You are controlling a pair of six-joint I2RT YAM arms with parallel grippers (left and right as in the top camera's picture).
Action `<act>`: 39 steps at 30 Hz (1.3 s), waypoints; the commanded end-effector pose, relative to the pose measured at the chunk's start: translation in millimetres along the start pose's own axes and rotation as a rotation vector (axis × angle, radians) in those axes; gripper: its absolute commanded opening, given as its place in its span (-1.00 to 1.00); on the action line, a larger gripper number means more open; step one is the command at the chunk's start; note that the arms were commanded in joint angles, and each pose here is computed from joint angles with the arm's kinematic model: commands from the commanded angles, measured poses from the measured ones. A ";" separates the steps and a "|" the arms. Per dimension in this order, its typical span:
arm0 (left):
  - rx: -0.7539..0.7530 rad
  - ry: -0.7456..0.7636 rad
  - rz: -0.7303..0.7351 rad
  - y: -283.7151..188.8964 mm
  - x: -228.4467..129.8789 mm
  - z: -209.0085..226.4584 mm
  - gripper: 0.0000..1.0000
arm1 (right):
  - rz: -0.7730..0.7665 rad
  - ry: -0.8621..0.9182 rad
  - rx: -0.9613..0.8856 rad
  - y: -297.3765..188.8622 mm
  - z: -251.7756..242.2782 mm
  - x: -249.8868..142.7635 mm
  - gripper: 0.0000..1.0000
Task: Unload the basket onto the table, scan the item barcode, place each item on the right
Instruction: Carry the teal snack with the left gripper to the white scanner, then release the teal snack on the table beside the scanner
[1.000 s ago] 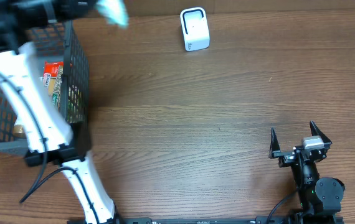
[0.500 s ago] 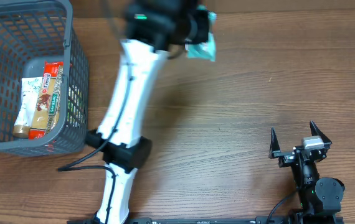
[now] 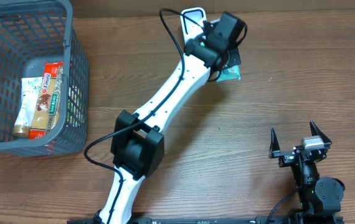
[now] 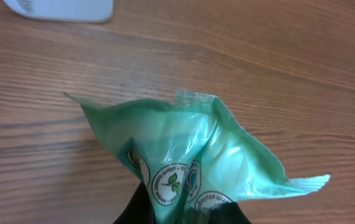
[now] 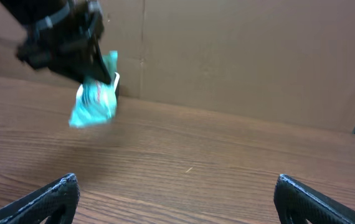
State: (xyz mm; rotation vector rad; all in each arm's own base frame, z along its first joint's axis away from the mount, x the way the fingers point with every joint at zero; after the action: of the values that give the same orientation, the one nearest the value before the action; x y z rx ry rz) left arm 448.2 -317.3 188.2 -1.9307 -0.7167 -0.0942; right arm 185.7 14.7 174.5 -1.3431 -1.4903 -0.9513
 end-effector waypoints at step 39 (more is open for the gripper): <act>0.101 0.199 -0.601 -336.8 144.4 106.5 1.00 | -0.005 -0.004 0.002 0.1 1.0 -1.6 1.00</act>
State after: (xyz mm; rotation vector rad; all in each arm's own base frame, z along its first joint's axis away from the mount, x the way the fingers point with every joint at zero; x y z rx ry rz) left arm 375.9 -141.7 443.0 -1.7502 -0.9729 -0.6664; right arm 185.7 14.7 174.4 -1.3435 -1.4903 -0.9508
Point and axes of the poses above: each gripper's point midway between its finger pads, its own y axis out along the fingers, its own z axis along the line the jaws close on, x = y × z, the point moved 6 cm from there along -y, back along the fingers, and after that the axes turned 11 degrees about -y, right-handed, at the moved point
